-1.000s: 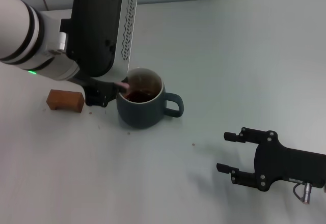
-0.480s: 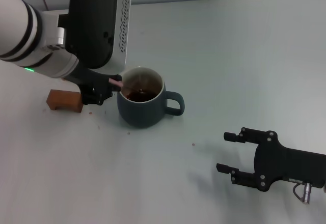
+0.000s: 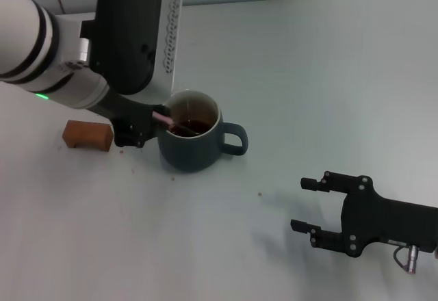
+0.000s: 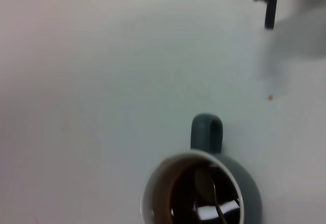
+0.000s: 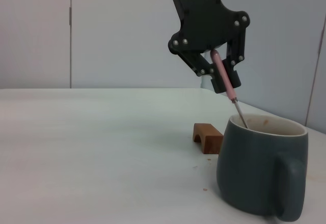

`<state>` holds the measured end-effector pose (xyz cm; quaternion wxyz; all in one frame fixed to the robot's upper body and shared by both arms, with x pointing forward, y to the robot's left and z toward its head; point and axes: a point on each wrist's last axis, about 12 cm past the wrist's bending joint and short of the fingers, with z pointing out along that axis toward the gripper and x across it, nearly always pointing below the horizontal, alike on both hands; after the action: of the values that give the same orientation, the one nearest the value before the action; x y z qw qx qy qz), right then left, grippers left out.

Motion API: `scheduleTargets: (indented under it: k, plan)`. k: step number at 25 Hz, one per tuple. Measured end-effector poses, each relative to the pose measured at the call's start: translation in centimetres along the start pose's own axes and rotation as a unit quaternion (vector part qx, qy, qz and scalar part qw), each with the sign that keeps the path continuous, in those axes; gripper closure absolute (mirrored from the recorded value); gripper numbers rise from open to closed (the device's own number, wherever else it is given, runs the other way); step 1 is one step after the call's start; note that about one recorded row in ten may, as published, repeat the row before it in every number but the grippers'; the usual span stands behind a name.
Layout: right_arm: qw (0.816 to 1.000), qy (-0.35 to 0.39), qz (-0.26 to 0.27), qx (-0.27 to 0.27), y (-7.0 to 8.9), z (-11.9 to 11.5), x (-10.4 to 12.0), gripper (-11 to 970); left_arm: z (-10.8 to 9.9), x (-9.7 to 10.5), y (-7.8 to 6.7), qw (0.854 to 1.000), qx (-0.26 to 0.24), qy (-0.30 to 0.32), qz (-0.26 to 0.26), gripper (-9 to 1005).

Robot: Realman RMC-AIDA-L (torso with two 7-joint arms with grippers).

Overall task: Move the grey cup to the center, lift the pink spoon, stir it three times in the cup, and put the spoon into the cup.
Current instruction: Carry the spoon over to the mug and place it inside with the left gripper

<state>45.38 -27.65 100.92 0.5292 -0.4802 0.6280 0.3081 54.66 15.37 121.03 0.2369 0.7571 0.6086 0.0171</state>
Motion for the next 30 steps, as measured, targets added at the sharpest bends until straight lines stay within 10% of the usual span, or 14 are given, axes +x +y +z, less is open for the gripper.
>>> scheduleTargets:
  k: [30]
  plan:
    - [1.0,-0.002,0.002,-0.001,0.1,0.2,0.0,291,0.8,0.4,0.2,0.999,-0.012,0.001,-0.037,829]
